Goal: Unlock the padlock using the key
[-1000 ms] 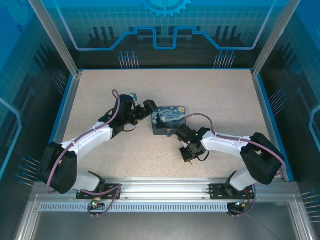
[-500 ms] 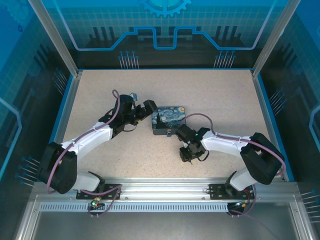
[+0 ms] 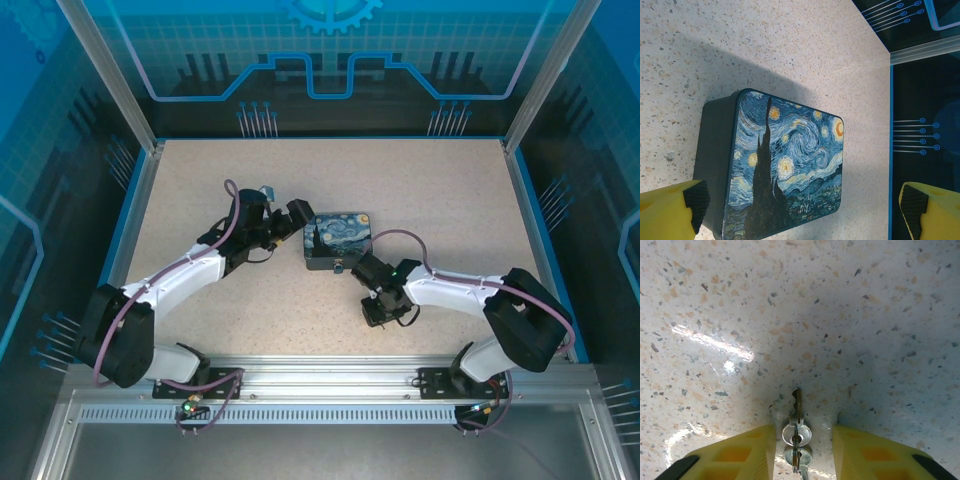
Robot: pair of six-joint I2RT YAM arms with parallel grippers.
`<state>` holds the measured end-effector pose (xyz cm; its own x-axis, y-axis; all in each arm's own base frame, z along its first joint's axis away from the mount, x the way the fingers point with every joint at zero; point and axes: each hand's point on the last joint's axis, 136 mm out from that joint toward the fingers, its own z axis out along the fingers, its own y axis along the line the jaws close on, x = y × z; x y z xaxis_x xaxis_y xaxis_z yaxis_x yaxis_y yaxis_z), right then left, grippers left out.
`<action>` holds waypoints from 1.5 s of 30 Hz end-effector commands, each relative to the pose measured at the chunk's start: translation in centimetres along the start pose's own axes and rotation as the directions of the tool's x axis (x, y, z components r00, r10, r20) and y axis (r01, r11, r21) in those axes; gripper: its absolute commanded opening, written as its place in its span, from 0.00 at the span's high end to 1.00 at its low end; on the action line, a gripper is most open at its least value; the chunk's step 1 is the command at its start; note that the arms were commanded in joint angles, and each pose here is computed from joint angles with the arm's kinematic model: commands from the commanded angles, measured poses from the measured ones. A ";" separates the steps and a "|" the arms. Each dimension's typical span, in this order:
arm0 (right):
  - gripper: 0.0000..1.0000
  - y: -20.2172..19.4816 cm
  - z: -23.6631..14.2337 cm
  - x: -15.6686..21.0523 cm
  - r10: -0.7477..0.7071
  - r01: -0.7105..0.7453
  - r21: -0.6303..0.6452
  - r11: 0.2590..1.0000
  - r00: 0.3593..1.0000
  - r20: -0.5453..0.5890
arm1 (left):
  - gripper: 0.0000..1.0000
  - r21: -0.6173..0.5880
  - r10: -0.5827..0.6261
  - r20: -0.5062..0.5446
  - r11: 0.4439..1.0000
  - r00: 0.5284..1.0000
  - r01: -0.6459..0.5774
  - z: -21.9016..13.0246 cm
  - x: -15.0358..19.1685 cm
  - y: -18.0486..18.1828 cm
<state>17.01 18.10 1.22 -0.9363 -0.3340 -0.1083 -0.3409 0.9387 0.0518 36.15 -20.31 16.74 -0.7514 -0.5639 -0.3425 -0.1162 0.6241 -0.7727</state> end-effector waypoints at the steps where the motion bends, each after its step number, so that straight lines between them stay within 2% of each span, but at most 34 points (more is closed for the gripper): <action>1: 0.68 0.1 0.8 1.4 -0.010 0.011 0.026 1.000 0.999 -0.051 | 0.01 0.034 0.002 -0.003 0.999 1.000 -0.002 0.1 -0.3 -1.2; 15: 0.72 0.4 2.3 3.5 -0.039 0.054 0.128 0.990 0.993 -0.115 | 0.01 0.030 0.002 0.002 1.000 1.000 -0.002 0.1 -0.5 -1.4; 21: 0.84 0.7 2.8 3.7 -0.039 0.055 0.128 0.990 0.992 -0.122 | 0.01 0.013 0.000 -0.001 1.000 1.000 0.000 0.1 -0.6 -1.3; 25: 1.00 1.4 3.2 3.3 -0.029 0.037 0.074 0.997 0.994 -0.105 | 0.01 -0.080 -0.008 0.023 0.997 1.000 0.010 -0.2 -0.8 -0.4; 30: 1.00 2.5 2.4 1.8 -0.026 0.026 -0.015 1.000 0.999 -0.037 | 0.01 -0.123 0.009 0.017 0.992 1.000 -0.007 -0.5 -0.6 0.0; 37: 1.00 4.1 -2.5 -1.8 -0.018 0.041 -0.185 0.982 0.992 0.126 | 0.01 -0.123 0.013 0.012 0.992 1.000 -0.011 -0.6 0.0 0.3; 42: 1.00 4.2 -5.4 -4.0 0.022 0.043 -0.299 0.953 0.977 0.212 | 0.01 -0.099 0.034 -0.025 0.994 0.999 -0.037 -0.4 1.1 -0.3; 45: 1.00 3.9 -6.7 -5.0 0.056 0.035 -0.348 0.937 0.967 0.247 | 0.01 -0.029 0.059 -0.088 0.998 0.994 -0.062 0.0 2.3 -1.4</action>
<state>19.47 21.89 7.04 -0.9158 -0.2461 -0.3174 -0.3465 0.8838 0.3144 35.31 -21.14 16.78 -0.7732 -0.5362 -0.3386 -0.1579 0.6799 -0.7161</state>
